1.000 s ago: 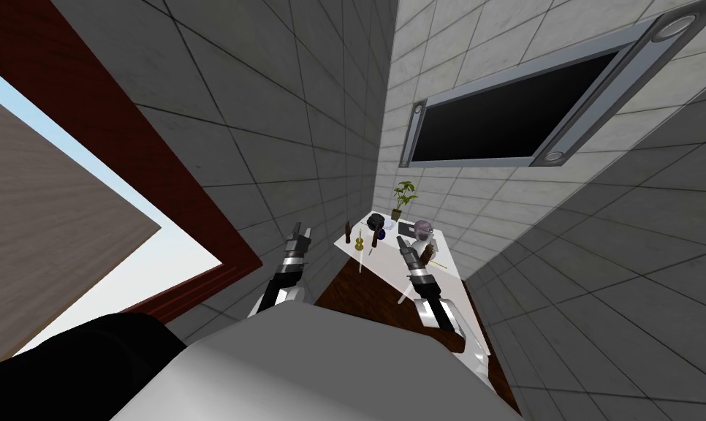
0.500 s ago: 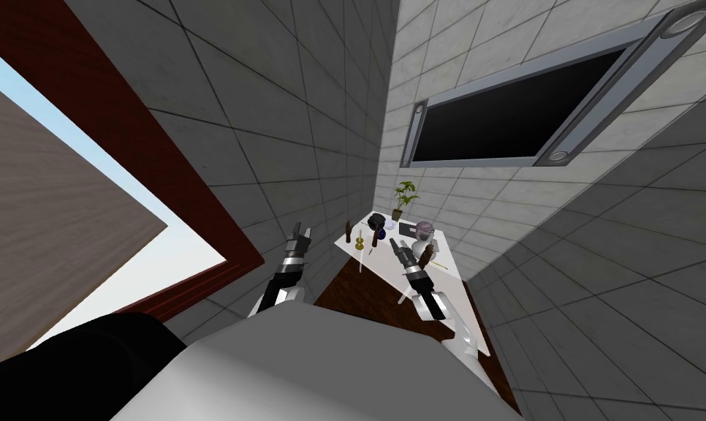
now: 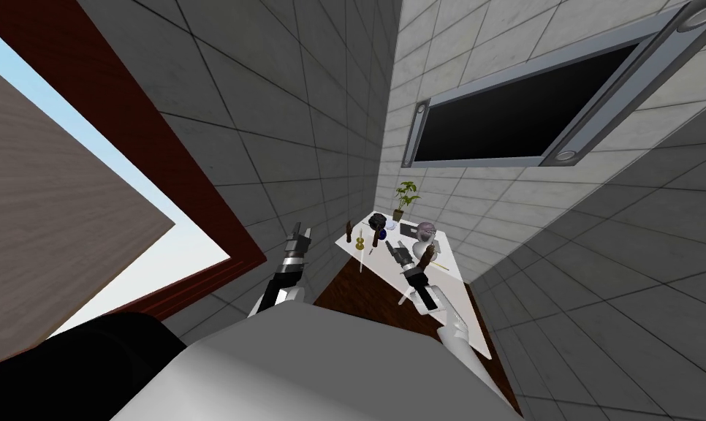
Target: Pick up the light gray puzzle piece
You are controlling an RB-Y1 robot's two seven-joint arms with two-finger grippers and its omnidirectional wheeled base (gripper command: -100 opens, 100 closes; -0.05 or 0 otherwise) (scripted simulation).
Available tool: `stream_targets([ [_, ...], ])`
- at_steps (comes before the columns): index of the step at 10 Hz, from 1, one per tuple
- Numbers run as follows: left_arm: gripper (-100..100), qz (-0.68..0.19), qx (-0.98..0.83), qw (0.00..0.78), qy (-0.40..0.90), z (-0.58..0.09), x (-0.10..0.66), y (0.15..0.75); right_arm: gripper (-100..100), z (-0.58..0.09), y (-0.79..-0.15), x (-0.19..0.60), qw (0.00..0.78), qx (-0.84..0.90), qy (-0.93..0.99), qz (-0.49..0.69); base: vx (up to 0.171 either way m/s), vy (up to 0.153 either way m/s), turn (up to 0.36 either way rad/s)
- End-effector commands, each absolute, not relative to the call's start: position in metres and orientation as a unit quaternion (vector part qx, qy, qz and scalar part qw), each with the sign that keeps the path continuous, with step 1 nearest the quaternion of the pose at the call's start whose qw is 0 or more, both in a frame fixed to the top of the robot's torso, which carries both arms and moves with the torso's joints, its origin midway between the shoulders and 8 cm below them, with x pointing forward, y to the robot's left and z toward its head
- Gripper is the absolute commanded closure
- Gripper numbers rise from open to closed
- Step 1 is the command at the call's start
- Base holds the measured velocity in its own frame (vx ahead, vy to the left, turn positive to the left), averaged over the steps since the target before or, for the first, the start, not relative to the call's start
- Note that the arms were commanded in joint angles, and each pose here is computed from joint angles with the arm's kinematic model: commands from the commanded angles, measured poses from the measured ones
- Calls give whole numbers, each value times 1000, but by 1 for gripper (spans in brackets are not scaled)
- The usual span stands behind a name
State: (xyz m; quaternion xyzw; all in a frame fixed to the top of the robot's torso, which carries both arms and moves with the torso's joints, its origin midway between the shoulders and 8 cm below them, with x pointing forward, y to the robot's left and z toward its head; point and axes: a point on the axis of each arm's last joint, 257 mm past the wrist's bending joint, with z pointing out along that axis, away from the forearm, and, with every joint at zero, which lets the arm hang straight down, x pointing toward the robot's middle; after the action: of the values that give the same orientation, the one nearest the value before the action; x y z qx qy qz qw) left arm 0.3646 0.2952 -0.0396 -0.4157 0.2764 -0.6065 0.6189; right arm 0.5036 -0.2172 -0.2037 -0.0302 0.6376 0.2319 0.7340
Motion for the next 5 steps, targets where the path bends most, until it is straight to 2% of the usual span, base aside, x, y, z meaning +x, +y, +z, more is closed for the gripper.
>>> stream_targets([
  [1,0,-606,-416,619,276,-40,365,295,-100,-221,-213,512,727,-68,655,197,-1,-11,62],
  [5,0,-606,-416,619,276,-40,365,295,-100,-251,-209,528,710,-139,677,132,2,-11,41],
])
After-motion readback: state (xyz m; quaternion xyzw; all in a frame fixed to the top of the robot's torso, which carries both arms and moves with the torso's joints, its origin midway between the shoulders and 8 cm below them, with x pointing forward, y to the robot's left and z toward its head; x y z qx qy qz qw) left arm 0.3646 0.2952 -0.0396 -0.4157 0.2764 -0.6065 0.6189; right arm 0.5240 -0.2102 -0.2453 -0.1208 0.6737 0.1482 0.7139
